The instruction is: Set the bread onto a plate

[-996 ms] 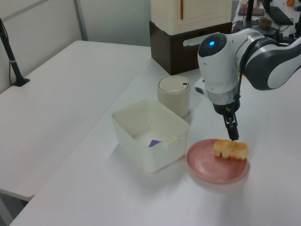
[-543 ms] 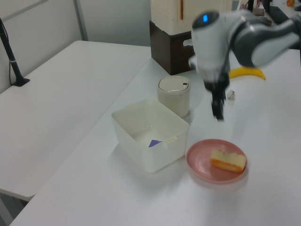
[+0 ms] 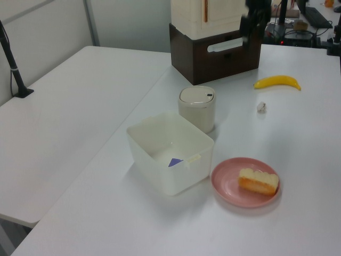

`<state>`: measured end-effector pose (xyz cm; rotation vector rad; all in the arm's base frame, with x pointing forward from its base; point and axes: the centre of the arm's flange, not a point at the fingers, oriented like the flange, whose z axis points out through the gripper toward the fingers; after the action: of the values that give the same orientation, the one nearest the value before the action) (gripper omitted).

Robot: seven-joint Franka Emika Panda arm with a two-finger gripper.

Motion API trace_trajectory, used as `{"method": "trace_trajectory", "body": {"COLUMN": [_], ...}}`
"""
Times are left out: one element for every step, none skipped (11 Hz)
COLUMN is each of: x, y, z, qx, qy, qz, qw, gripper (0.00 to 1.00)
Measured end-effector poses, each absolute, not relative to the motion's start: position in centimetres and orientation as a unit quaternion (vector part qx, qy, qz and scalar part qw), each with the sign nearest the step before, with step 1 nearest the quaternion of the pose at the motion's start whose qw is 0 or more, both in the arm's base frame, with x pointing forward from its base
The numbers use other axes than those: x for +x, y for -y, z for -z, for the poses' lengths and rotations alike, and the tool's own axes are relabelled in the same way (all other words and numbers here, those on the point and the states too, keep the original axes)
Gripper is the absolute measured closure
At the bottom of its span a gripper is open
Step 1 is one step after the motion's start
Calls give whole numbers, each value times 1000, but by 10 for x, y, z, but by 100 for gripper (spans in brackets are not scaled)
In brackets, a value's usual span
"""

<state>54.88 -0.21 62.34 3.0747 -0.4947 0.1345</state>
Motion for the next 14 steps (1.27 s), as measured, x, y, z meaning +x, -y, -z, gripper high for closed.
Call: {"method": "trace_trajectory", "body": {"x": [542,536,533,532,530,525,519,512,506,500,497,496,496,495], "y": [23,38,50,60,73,89,103,113,118,117,116,115,115,114], "z": [-639,-649,-656,-658,-660,-664,-669,-675,-680,-682,-681,-680,-679,-679], "qx": [983,980,979,979,977,976,975,976,980,985,988,990,991,991], "qy": [179,193,196,199,203,207,210,204,186,159,139,130,126,125], "qz": [-49,-47,-50,-51,-52,-56,-61,-66,-68,-61,-52,-46,-42,-41], "qw": [8,5,4,-5,-20,-29,-33,-34,-34,-33,-33,-33,-33,-34], "gripper": [0,0,0,0,0,0,0,0,0,0,0,0,0,0]}}
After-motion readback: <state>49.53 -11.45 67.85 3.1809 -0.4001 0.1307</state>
